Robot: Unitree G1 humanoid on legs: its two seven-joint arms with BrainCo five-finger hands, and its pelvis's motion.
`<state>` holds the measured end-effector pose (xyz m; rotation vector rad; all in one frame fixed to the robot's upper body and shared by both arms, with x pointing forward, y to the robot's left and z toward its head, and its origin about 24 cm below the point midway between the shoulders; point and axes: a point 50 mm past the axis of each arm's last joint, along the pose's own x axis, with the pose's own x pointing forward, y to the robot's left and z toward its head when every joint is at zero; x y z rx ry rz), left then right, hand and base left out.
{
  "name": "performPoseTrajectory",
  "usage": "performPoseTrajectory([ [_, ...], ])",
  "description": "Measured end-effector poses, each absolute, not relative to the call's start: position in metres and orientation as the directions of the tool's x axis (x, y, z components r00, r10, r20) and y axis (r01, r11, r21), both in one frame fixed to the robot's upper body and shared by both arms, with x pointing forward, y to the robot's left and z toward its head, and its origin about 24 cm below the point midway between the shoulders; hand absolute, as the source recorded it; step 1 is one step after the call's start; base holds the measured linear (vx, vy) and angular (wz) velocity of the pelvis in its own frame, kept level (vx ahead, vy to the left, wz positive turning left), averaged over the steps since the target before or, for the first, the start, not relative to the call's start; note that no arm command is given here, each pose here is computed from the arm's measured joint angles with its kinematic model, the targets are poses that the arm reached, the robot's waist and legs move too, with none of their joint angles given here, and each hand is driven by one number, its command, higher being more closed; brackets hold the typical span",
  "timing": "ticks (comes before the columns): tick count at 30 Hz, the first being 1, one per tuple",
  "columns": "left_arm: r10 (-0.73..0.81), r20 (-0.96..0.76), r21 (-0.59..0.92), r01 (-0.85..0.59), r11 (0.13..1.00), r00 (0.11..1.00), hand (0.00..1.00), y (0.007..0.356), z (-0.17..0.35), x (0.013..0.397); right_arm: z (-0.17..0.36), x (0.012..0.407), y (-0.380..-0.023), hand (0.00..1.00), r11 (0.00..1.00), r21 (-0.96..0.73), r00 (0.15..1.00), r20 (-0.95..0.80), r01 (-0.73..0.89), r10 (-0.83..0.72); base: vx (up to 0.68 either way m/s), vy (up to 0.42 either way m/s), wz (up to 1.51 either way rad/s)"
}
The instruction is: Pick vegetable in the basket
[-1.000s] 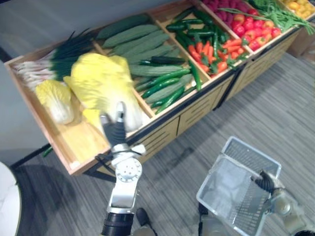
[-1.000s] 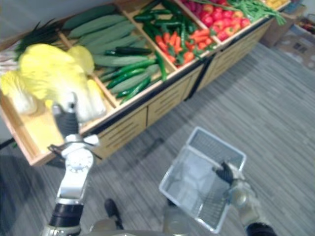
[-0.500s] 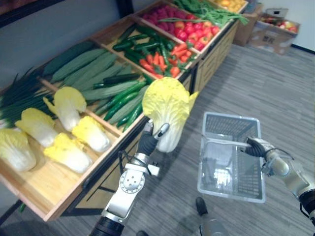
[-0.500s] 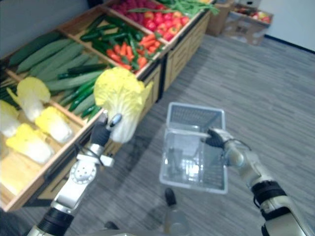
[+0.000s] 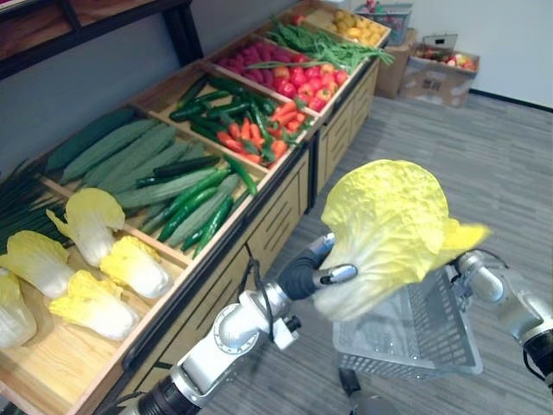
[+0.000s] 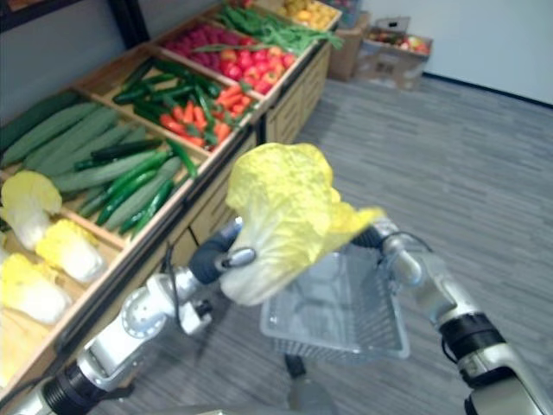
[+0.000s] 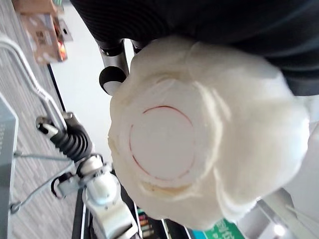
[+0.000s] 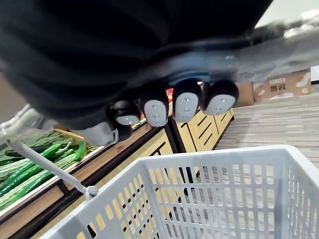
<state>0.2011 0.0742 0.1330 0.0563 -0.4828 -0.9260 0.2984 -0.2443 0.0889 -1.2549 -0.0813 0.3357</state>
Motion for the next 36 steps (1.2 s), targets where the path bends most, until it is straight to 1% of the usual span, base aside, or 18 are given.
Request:
performPoseTrajectory([
  [3, -0.830, 0.352, 0.258, 0.807, 0.531, 0.433, 1.00, 0.071, 0.132, 0.192, 0.092, 0.298, -0.240, 1.00, 0.264, -0.944, 0.943, -0.110, -0.198, 0.313, -0.07, 0.043, -0.04],
  [5, -0.866, 0.323, 0.270, 0.840, 0.470, 0.381, 1.00, 0.068, 0.128, 0.185, 0.093, 0.297, -0.234, 1.00, 0.223, -0.951, 0.929, -0.127, -0.214, 0.348, -0.05, 0.042, -0.08],
  [12, -0.932, 0.204, 0.268, 0.898, 0.349, 0.301, 1.00, 0.072, 0.113, 0.172, 0.103, 0.291, -0.206, 1.00, 0.148, -0.962, 0.860, -0.128, -0.229, 0.494, -0.05, 0.037, -0.09],
  [13, -0.940, 0.185, 0.270, 0.905, 0.329, 0.286, 1.00, 0.071, 0.111, 0.171, 0.107, 0.291, -0.199, 1.00, 0.124, -0.965, 0.836, -0.134, -0.233, 0.531, -0.04, 0.022, -0.07],
  [15, -0.947, 0.161, 0.285, 0.906, 0.314, 0.278, 1.00, 0.070, 0.106, 0.172, 0.111, 0.288, -0.190, 1.00, 0.106, -0.967, 0.805, -0.128, -0.230, 0.579, -0.04, 0.020, -0.03],
  [16, -0.953, 0.134, 0.315, 0.900, 0.302, 0.272, 1.00, 0.070, 0.103, 0.173, 0.113, 0.286, -0.186, 1.00, 0.093, -0.968, 0.787, -0.131, -0.233, 0.603, 0.00, 0.000, 0.00],
  [21, -0.958, 0.011, 0.384, 0.883, 0.269, 0.287, 1.00, 0.076, 0.082, 0.175, 0.119, 0.281, -0.172, 1.00, 0.088, -0.962, 0.732, -0.135, -0.258, 0.668, -0.01, 0.007, -0.03],
  [23, -0.957, -0.016, 0.386, 0.885, 0.262, 0.291, 1.00, 0.077, 0.076, 0.176, 0.121, 0.280, -0.171, 1.00, 0.087, -0.963, 0.726, -0.131, -0.255, 0.675, -0.01, 0.007, -0.02],
  [24, -0.955, -0.037, 0.402, 0.879, 0.257, 0.296, 1.00, 0.078, 0.072, 0.177, 0.123, 0.279, -0.171, 1.00, 0.100, -0.961, 0.724, -0.125, -0.259, 0.679, 0.00, 0.000, 0.00],
  [27, -0.952, -0.072, 0.445, 0.864, 0.236, 0.298, 1.00, 0.080, 0.067, 0.178, 0.126, 0.280, -0.171, 1.00, 0.097, -0.963, 0.723, -0.122, -0.253, 0.680, 0.00, 0.000, 0.00],
  [30, -0.935, -0.124, 0.505, 0.832, 0.227, 0.331, 1.00, 0.082, 0.057, 0.184, 0.129, 0.280, -0.170, 1.00, 0.088, -0.964, 0.718, -0.124, -0.251, 0.685, -0.02, 0.008, 0.03],
  [33, -0.900, -0.128, 0.580, 0.767, 0.273, 0.417, 1.00, 0.077, 0.053, 0.201, 0.134, 0.279, -0.168, 1.00, 0.092, -0.965, 0.717, -0.117, -0.245, 0.688, -0.02, 0.009, 0.10],
  [35, -0.861, -0.078, 0.605, 0.710, 0.359, 0.502, 1.00, 0.069, 0.055, 0.214, 0.141, 0.280, -0.172, 1.00, 0.172, -0.963, 0.752, -0.046, -0.209, 0.657, -0.02, 0.011, 0.07],
  [36, -0.848, -0.067, 0.605, 0.697, 0.385, 0.526, 1.00, 0.067, 0.055, 0.217, 0.143, 0.280, -0.171, 1.00, 0.193, -0.961, 0.757, -0.025, -0.198, 0.653, 0.00, 0.000, 0.00],
])
